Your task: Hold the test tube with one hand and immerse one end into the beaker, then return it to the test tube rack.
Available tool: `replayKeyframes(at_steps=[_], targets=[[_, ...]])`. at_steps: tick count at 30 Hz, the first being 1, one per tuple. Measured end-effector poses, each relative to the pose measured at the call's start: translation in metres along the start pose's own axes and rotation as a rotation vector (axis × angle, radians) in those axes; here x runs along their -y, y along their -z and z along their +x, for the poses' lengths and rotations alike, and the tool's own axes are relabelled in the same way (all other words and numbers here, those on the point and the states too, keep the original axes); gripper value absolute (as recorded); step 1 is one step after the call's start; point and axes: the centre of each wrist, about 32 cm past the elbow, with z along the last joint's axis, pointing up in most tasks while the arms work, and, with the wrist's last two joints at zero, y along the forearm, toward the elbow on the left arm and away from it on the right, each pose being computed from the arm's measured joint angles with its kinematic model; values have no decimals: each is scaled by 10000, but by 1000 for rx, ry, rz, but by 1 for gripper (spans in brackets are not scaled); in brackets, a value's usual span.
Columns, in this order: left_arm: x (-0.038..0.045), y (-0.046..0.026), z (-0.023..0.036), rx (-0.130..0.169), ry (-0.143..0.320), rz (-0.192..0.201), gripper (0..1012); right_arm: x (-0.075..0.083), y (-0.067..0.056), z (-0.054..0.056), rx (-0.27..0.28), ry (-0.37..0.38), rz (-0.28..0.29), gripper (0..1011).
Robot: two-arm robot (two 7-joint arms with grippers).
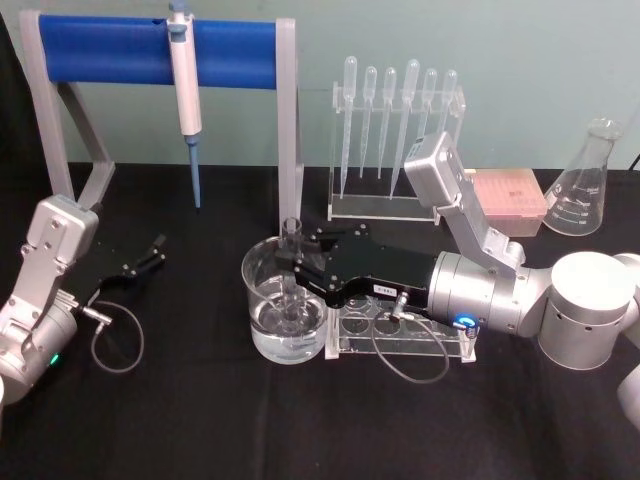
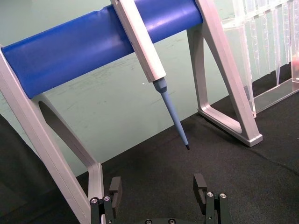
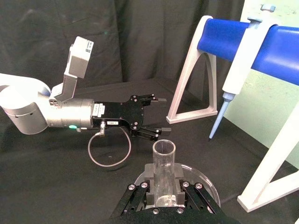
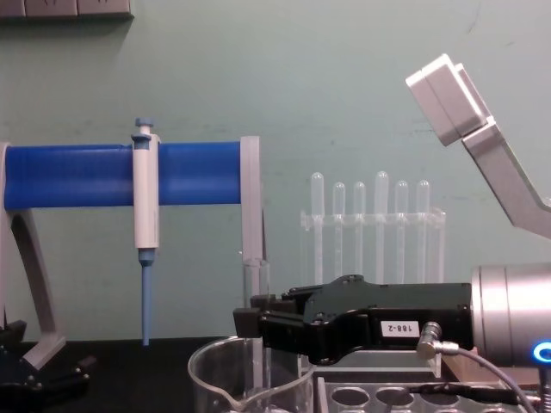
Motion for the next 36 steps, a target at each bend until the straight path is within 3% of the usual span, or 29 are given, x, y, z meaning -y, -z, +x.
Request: replayKeyframes(at_steps=[6, 15, 20, 26, 31, 36], targets=[[0, 0, 0, 0, 0, 0, 1000, 5, -118, 11, 21, -2, 20, 242], [0, 0, 0, 0, 0, 0, 1000, 66, -517, 22, 93, -10, 71, 242], [0, 0, 0, 0, 0, 0, 1000, 128, -685, 35, 100, -10, 95, 242], [0, 0, 0, 0, 0, 0, 1000, 356, -895, 41, 129, 21, 117, 242], [0, 0, 0, 0, 0, 0, 1000, 590, -939, 38, 131, 46, 129, 242], [0, 0, 0, 0, 0, 0, 1000, 840, -890, -23, 136, 61, 127, 242]])
